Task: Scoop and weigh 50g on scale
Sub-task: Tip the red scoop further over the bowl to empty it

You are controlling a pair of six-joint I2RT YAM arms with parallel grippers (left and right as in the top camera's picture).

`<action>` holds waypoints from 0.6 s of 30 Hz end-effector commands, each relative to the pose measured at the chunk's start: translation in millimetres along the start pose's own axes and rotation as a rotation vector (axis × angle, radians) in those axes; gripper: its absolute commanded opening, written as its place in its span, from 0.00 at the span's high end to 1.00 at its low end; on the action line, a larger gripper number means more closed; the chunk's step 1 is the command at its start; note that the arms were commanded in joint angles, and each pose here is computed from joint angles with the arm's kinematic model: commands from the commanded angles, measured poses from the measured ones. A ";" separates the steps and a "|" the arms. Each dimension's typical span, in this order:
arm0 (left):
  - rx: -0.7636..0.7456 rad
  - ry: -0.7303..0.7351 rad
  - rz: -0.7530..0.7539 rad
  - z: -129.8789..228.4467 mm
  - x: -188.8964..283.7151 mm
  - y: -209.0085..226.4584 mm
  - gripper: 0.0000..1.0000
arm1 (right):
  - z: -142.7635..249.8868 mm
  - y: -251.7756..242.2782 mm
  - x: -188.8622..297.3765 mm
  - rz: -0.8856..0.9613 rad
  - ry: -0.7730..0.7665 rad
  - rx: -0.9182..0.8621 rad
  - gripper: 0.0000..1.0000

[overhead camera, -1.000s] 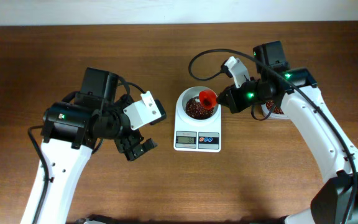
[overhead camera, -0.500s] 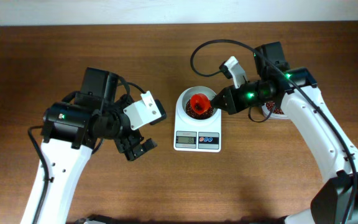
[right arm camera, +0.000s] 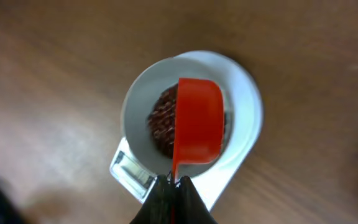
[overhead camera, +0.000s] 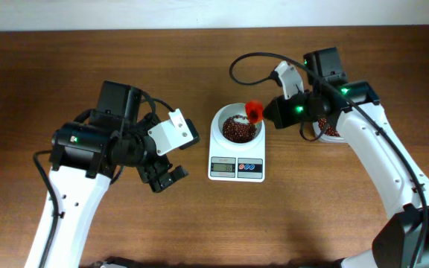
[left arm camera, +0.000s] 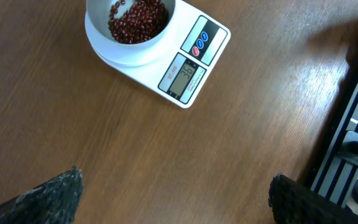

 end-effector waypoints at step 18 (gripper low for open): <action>-0.008 -0.007 -0.007 1.1 3.0 -2.6 0.01 | 7.5 47.3 -5.8 0.325 -0.022 0.212 0.96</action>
Point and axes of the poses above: each gripper's point midway between its finger pads, its own x axis back along the fingers, its own y axis along the line the jaws close on, z = x × y, the point moved 7 cm from there along x, back along the fingers, and after that the axes turned 10 degrees about -x, right-handed, at the moved point
